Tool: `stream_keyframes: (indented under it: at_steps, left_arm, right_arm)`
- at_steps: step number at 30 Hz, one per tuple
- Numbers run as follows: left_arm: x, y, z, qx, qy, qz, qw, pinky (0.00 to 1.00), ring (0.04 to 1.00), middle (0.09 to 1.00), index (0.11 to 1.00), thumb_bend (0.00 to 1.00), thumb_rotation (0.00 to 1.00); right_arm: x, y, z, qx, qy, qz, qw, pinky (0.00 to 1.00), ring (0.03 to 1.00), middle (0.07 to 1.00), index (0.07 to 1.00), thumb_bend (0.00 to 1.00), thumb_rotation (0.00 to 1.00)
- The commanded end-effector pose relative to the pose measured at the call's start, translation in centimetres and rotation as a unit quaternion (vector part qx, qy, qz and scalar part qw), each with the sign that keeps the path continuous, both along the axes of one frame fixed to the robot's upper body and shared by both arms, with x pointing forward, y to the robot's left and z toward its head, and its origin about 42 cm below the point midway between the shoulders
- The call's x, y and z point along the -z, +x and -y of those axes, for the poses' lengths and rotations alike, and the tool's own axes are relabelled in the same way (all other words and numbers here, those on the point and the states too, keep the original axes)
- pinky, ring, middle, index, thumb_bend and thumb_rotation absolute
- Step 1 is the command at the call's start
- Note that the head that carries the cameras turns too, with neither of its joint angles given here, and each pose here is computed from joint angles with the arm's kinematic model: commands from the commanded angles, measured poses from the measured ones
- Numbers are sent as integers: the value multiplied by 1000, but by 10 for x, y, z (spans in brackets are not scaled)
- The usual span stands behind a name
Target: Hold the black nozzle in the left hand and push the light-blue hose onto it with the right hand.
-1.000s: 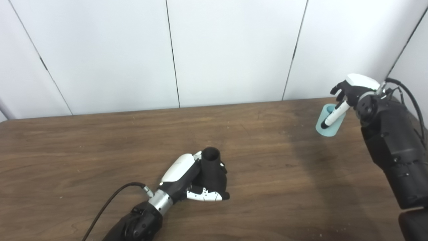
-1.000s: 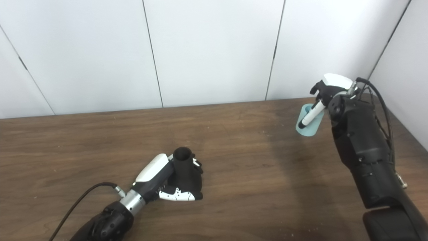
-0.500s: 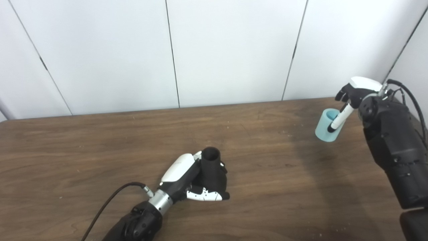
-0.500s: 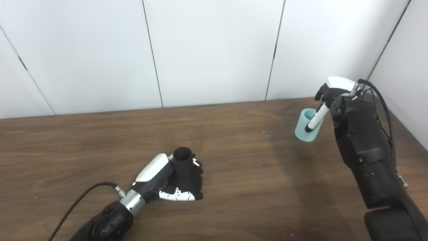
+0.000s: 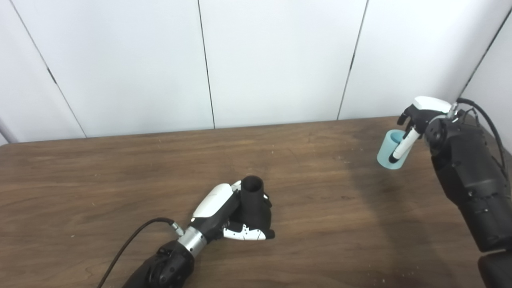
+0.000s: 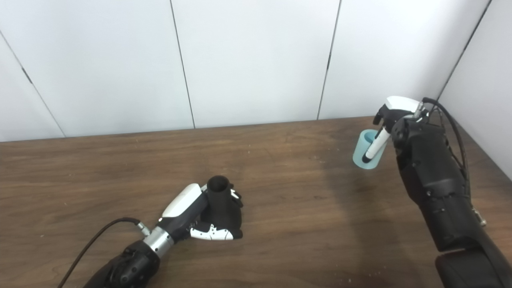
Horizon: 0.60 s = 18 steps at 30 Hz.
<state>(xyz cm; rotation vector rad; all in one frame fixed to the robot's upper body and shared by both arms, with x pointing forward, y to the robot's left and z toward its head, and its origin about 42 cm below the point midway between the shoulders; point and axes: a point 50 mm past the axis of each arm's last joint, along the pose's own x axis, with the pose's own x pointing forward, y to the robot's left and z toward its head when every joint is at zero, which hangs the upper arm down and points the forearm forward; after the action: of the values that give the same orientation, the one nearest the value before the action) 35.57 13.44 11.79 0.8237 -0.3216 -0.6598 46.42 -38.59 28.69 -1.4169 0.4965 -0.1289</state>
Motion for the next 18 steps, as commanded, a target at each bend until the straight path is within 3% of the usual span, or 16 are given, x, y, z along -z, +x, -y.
stream_keyframes:
  at_steps: [1,5,7,10,12,14,18]
  left_arm:
    - [73,-46,-17,12,102,-129,986,911,870,727,487,549,420]
    - [73,-46,-16,12,100,-130,986,911,870,727,511,549,420]
    - [72,-47,-16,12,100,-130,986,911,870,727,508,549,421]
    - [71,-47,-15,12,101,-130,986,911,870,727,499,549,420]
    - [71,-47,-15,12,101,-130,986,911,870,727,495,549,420]
    - [70,-47,-15,11,101,-130,986,911,870,727,492,549,420]
    - [70,-47,-16,11,100,-130,986,910,870,727,488,549,420]
  right_arm:
    - [-36,2,1,-8,-15,55,998,400,512,604,759,941,166]
    - [-33,-1,-5,-27,-14,66,997,526,687,761,740,952,175]
    - [-30,1,-4,-31,-14,64,997,537,701,788,746,943,167]
    - [-28,2,-3,-34,-13,60,998,443,596,721,753,932,160]
    - [-27,4,-2,-36,-9,60,998,296,399,536,760,916,128]
    - [-26,5,-1,-39,-9,60,997,204,278,405,756,908,94]
    - [-25,4,-1,-45,-20,65,997,145,225,348,676,876,59]
